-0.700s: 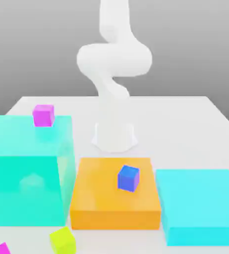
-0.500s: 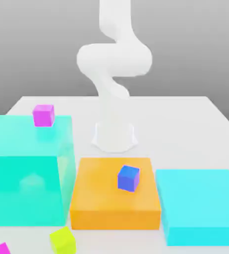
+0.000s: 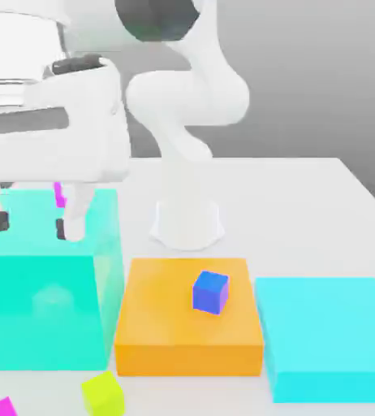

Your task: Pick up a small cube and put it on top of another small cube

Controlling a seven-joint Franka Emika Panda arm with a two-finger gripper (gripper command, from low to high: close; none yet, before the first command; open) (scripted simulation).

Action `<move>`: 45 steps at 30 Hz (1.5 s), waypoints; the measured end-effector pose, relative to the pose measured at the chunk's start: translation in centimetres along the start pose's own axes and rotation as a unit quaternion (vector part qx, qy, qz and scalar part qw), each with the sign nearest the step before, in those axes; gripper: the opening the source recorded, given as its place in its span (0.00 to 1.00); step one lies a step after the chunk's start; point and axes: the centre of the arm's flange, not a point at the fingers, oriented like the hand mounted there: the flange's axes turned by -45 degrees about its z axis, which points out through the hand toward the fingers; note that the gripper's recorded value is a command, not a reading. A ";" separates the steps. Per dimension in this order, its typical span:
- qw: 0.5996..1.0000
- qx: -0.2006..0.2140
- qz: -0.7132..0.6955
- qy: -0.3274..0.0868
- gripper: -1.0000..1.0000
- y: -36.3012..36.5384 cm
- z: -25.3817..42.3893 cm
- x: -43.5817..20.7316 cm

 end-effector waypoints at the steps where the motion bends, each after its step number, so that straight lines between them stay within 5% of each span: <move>1: 1.000 -0.007 0.012 -0.009 0.50 0.7 1.6 0.2; 15: 0.980 -0.103 0.144 -0.090 0.50 11.8 23.4 -1.0; 16: 0.980 -0.104 0.145 -0.090 0.00 12.0 24.7 -1.3; 27: 0.981 -0.102 0.138 -0.091 0.00 11.0 19.8 -0.5; 36: 0.982 -0.073 -0.128 -0.117 0.00 3.9 14.2 -9.6; 41: 0.976 -0.070 -0.166 -0.118 0.00 4.1 18.9 -12.0; 42: 0.976 -0.071 -0.166 -0.119 1.00 4.2 19.6 -12.2; 45: 0.976 -0.071 -0.166 -0.119 1.00 4.2 19.6 -12.2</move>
